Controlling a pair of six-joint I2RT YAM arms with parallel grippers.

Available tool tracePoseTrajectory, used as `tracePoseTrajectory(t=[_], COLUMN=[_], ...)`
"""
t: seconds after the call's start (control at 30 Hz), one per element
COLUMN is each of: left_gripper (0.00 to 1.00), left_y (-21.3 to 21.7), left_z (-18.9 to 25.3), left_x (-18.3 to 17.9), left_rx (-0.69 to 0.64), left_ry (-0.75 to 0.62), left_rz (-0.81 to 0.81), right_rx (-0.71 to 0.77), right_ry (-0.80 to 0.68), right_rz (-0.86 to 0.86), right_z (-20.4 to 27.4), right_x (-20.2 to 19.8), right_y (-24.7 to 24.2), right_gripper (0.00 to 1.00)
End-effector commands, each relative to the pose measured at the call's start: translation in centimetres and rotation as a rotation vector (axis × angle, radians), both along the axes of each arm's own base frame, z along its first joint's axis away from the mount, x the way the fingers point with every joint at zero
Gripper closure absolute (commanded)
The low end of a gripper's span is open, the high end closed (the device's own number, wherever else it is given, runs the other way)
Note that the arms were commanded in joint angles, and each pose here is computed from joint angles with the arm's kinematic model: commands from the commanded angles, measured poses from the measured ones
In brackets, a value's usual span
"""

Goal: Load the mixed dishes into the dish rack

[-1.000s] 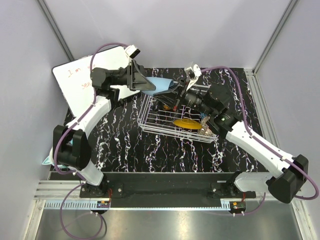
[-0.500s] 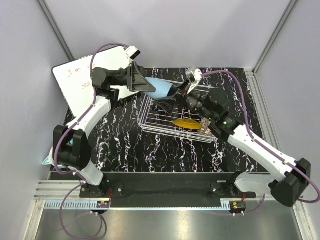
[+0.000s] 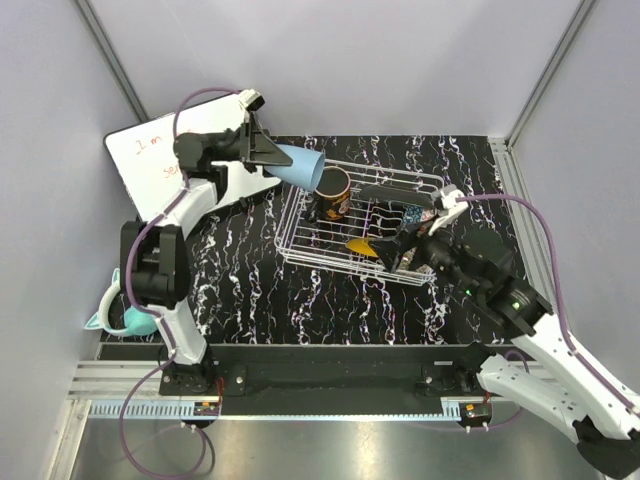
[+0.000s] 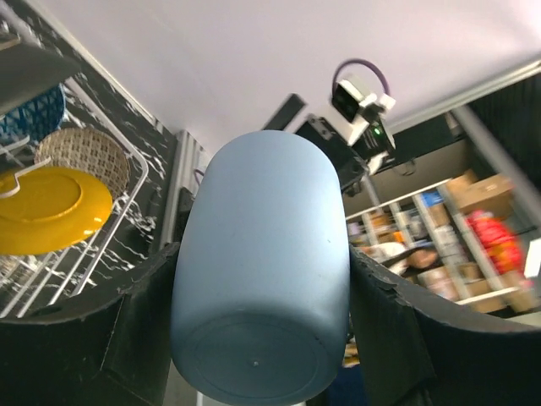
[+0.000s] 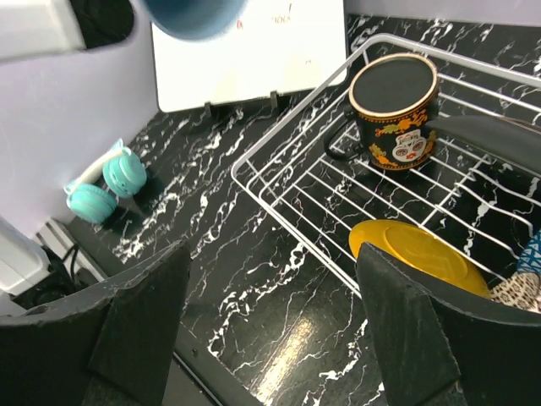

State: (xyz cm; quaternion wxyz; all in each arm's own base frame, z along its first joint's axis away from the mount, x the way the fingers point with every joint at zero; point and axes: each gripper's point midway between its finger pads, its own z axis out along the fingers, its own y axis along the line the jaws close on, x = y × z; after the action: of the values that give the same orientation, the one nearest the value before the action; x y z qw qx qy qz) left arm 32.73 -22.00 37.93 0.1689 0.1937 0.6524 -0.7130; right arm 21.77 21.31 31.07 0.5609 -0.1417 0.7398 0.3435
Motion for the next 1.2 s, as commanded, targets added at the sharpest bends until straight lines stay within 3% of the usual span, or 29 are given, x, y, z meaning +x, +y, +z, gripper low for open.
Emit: tracePoseTrajectory(t=[0.0, 0.1, 0.17, 0.2, 0.3, 0.43, 0.57, 0.63, 0.67, 0.8, 0.87, 0.9, 1.03, 1.17], left_gripper=[1.00, 1.00, 1.00, 1.00, 1.00, 1.00, 1.00, 1.00, 1.00, 1.00, 1.00, 1.00, 1.00, 1.00], left_y=[0.0, -1.7, -2.6, -2.7, -3.4, -3.9, -0.6, 1.0, 1.3, 1.8, 0.3, -2.0, -6.8, -8.3], left_z=[-2.0, 0.1, 0.2, 2.6, 5.0, 6.7, 5.0, 3.7, 1.5, -2.6, -0.8, 2.1, 5.0, 7.5], left_x=[-3.2, -3.7, -1.9, -1.4, -0.3, -0.5, 4.8, 7.4, 9.5, 12.5, 11.0, 7.6, 1.8, -0.2], left_rx=[0.150, 0.133, 0.133, 0.116, 0.089, 0.057, 0.087, 0.111, 0.117, 0.129, 0.111, 0.081, 0.005, -0.078], left_ry=[-0.284, -0.392, -0.396, -0.525, -0.724, -0.892, -1.067, -1.036, -0.955, -0.880, -0.854, -0.903, -0.980, -1.251], left_rz=[-0.139, -0.182, -0.192, -0.180, -0.171, -0.171, -0.073, -0.037, -0.036, -0.029, -0.068, -0.120, -0.250, -0.277], right_rx=[0.037, 0.046, 0.061, 0.065, 0.087, 0.100, 0.088, 0.093, 0.097, 0.095, 0.092, 0.092, 0.083, 0.073], right_ry=[0.003, 0.002, -0.007, -0.011, -0.020, -0.019, 0.001, 0.010, 0.014, 0.036, 0.051, 0.054, 0.046, 0.038], right_rz=[-0.085, -0.070, -0.053, -0.049, -0.040, -0.008, -0.006, -0.015, -0.020, -0.012, -0.007, 0.000, 0.028, 0.047], right_z=[1.3, 1.9, 2.7, 3.2, 4.6, 5.7, 5.6, 5.6, 5.5, 5.2, 4.9, 4.9, 5.3, 5.9], right_x=[-0.3, -0.5, -0.7, -0.6, -0.6, -1.0, -1.0, -1.1, -1.0, -0.8, -0.6, -0.5, -0.2, -0.5], right_y=[-2.0, -1.8, -1.5, -1.4, -1.1, -0.6, -0.6, -0.7, -0.8, -0.3, 0.1, 0.3, 1.1, 1.2], right_gripper=[0.13, 0.16, 0.16, 0.17, 0.18, 0.20, 0.22, 0.22, 0.22, 0.23, 0.23, 0.23, 0.24, 0.24])
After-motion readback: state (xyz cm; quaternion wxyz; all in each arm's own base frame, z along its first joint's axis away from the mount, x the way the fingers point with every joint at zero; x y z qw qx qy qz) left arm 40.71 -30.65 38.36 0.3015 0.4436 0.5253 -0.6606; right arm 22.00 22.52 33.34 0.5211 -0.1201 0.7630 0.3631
